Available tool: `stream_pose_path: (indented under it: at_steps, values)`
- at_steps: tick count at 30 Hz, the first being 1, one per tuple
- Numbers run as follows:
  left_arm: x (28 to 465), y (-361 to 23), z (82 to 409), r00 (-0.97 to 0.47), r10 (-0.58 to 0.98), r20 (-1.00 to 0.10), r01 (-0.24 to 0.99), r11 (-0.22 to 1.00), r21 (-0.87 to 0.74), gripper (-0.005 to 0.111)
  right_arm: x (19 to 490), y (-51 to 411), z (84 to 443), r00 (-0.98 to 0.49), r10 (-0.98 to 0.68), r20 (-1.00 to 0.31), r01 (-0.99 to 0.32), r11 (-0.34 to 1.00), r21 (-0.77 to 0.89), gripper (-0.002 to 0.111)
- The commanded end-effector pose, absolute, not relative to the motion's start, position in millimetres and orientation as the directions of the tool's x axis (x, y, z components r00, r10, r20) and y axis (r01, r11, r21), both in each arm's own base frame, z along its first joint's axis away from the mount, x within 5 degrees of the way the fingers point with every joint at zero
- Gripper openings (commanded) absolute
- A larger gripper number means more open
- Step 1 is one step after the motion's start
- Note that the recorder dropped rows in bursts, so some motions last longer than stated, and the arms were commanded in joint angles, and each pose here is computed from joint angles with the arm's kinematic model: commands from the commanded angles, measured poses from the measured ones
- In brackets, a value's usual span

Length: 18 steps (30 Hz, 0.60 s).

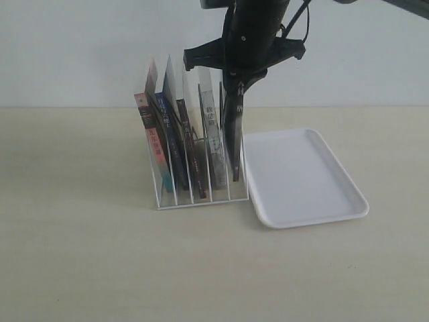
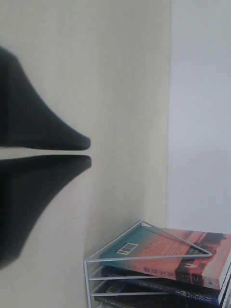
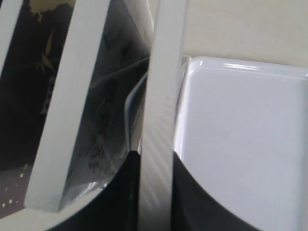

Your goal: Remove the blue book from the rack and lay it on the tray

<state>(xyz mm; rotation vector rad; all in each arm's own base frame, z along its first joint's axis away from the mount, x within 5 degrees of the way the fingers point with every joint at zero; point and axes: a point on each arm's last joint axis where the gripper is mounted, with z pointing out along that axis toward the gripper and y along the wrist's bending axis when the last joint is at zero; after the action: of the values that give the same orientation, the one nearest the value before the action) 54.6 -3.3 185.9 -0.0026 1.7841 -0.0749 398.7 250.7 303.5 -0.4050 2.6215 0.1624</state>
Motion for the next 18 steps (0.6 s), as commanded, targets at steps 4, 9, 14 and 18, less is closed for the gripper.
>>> stream_pose_path:
  at_steps: [4, 9, 14, 18]
  values:
    - [54.5, -3.3, 186.8, -0.205, -0.047, -0.978, 0.038, 0.998, -0.056, 0.004, 397.8, 251.1, 311.7, -0.826, -0.254, -0.502, -0.324, 0.944, 0.055, 0.032]
    - [54.5, -3.3, 186.8, -0.205, -0.047, -0.978, 0.038, 0.998, -0.056, 0.004, 393.4, 249.0, 315.9, -0.842, -0.256, -0.474, -0.319, 0.946, 0.056, 0.049]
    - [54.5, -3.3, 186.8, -0.205, -0.047, -0.978, 0.038, 0.998, -0.056, 0.004, 385.8, 242.1, 352.2, -0.809, -0.239, -0.537, -0.318, 0.946, 0.058, 0.029]
    - [54.5, -3.3, 186.8, -0.205, -0.047, -0.978, 0.038, 0.998, -0.056, 0.004, 374.2, 236.6, 386.8, -0.757, -0.239, -0.608, -0.355, 0.932, 0.077, 0.006]
